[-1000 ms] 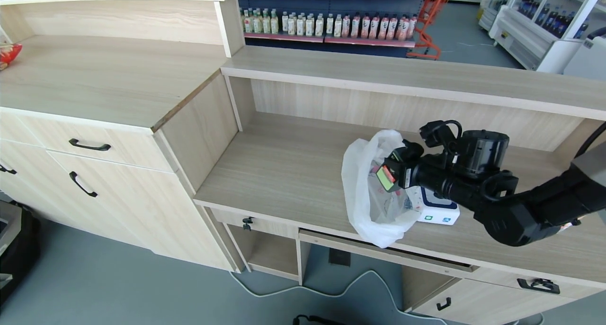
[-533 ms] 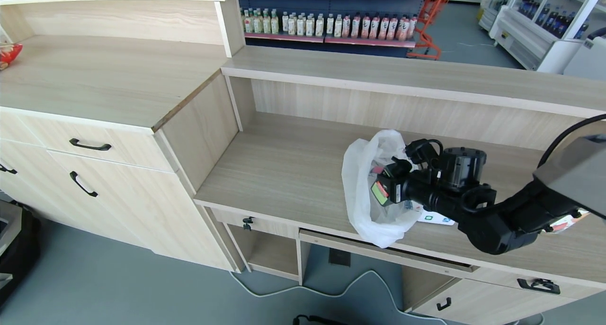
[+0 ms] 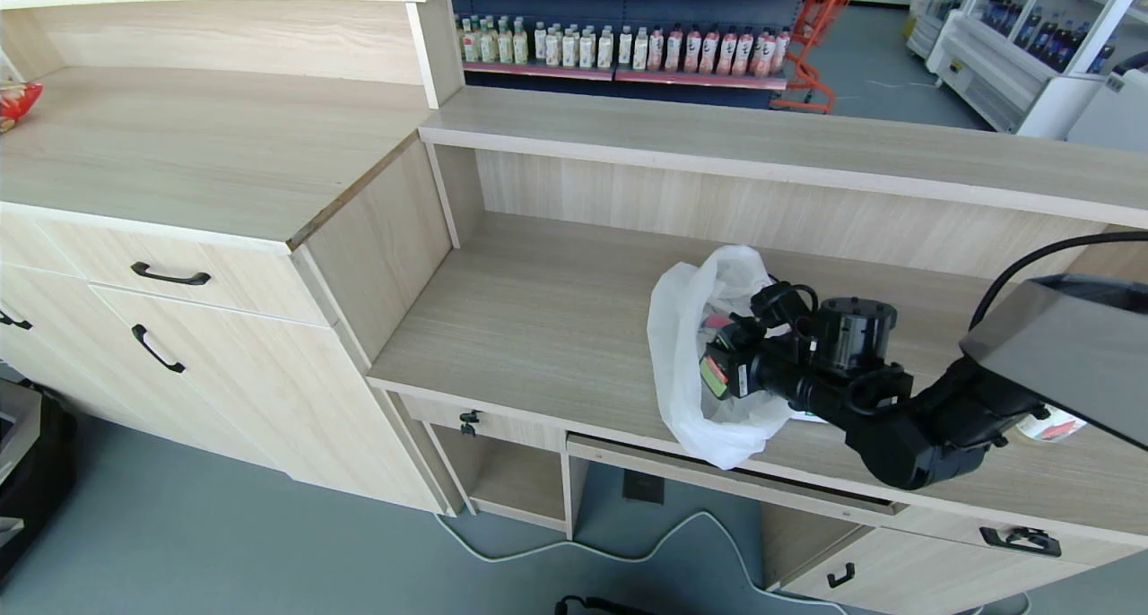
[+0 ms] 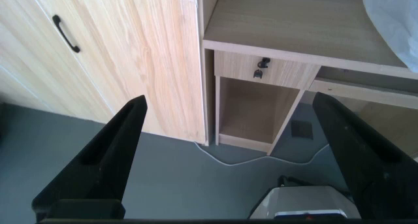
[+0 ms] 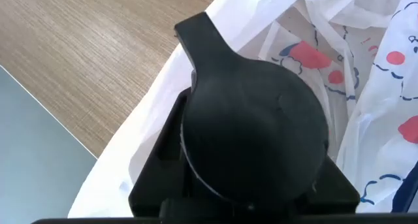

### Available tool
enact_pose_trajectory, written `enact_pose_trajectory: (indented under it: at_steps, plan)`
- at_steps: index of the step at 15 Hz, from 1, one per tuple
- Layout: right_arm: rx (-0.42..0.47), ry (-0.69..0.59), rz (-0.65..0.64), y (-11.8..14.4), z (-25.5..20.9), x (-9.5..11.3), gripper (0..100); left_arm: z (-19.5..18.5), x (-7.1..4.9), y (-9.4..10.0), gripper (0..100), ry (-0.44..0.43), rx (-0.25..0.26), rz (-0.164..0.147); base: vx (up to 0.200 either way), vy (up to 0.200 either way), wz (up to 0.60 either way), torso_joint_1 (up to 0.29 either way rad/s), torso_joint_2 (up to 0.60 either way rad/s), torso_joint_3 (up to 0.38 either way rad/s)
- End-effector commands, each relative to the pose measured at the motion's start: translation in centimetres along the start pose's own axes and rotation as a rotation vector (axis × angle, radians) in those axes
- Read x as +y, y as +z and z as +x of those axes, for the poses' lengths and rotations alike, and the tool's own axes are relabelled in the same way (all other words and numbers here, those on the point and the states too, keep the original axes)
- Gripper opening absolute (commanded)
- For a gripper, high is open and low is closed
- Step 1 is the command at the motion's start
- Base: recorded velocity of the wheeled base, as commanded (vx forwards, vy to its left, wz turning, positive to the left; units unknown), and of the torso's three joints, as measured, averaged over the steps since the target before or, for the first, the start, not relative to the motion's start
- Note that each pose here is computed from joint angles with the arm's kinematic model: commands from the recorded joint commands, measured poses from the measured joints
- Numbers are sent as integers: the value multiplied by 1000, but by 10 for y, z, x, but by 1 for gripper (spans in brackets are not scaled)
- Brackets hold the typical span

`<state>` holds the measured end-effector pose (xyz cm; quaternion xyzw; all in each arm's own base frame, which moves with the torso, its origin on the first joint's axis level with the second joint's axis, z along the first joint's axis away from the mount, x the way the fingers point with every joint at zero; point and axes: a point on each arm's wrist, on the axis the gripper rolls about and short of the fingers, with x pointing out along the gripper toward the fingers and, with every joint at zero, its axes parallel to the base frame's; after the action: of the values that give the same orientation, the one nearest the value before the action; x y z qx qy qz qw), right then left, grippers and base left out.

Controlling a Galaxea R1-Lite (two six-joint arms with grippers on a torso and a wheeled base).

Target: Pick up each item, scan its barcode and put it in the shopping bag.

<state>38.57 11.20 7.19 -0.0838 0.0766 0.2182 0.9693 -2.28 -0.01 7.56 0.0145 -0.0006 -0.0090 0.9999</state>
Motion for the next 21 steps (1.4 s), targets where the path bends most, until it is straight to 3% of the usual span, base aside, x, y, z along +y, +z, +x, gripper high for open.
enact_pose_trajectory:
  at_steps: [1, 9, 10, 13, 16, 18, 20, 21]
  plan:
    - [35, 4, -7, -15, 6, 1, 0, 0, 0, 0, 100, 0, -1, 0, 0, 0, 0, 0, 0, 0]
    - [94, -21, -41, -31, -5, -11, 0, 0, 0, 0, 100, 0, -1, 0, 0, 0, 0, 0, 0, 0]
    - [90, -31, -40, -33, -9, -14, 100, 0, 0, 0, 100, 0, -1, 0, 0, 0, 0, 0, 0, 0]
    - [57, -48, -37, -25, -14, -19, 100, 0, 0, 0, 100, 0, -1, 0, 0, 0, 0, 0, 0, 0]
    - [-44, -65, -60, 21, -34, -23, 100, 0, 0, 0, 100, 0, -1, 0, 0, 0, 0, 0, 0, 0]
    - [-129, -110, -84, 68, -84, -29, 100, 0, 0, 0, 100, 0, -1, 0, 0, 0, 0, 0, 0, 0]
    - [-140, -193, -119, 76, -130, -42, 100, 0, 0, 0, 100, 0, -1, 0, 0, 0, 0, 0, 0, 0]
    - [-87, -259, -175, 69, -154, -53, 100, 0, 0, 0, 100, 0, -1, 0, 0, 0, 0, 0, 0, 0]
